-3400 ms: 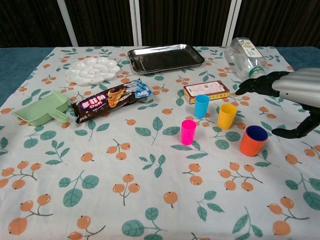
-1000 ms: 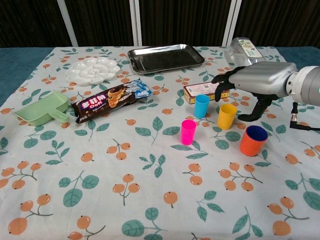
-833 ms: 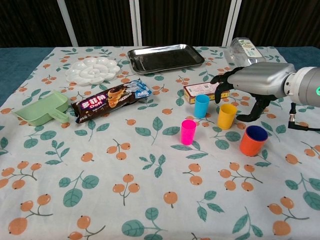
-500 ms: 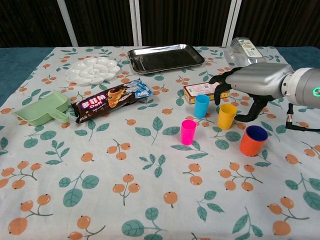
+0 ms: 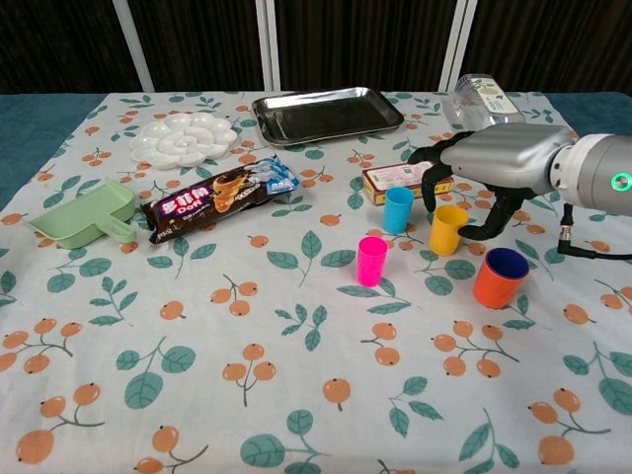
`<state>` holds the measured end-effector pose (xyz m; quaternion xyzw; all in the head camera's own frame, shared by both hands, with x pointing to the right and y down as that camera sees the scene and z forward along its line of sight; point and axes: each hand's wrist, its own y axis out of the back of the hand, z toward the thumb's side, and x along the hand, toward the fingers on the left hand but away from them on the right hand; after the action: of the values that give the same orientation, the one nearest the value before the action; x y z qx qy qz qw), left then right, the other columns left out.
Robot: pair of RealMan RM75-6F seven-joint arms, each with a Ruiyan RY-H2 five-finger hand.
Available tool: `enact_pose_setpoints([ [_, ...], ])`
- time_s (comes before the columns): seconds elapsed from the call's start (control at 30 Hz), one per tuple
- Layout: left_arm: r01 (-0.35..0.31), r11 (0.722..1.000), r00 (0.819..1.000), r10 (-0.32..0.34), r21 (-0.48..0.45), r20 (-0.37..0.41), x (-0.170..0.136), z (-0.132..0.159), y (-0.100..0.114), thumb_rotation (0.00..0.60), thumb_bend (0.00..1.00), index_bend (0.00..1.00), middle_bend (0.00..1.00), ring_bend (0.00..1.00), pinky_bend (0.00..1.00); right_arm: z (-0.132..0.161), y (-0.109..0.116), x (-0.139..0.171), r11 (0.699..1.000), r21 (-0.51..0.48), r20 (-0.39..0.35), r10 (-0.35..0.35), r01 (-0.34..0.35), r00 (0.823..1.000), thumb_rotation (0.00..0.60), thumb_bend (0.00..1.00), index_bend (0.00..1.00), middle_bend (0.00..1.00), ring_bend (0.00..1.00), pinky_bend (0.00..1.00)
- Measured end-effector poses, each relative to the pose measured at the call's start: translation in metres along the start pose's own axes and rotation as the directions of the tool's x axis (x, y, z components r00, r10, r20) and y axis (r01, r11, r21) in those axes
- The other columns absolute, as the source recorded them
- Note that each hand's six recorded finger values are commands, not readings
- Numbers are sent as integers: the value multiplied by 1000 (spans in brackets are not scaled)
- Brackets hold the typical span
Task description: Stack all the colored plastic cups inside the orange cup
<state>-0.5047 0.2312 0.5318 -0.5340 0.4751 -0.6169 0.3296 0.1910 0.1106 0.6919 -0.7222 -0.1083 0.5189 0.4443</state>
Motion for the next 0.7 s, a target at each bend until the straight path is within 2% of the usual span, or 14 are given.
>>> enact_pose_setpoints([
  [0.7,-1,1000,1000,1,0,-4,0,-1,1,600,189,92,78,5,0,0,-1,-1,1000,1,4,7,-7,1000,600,438,437,0,33,36],
])
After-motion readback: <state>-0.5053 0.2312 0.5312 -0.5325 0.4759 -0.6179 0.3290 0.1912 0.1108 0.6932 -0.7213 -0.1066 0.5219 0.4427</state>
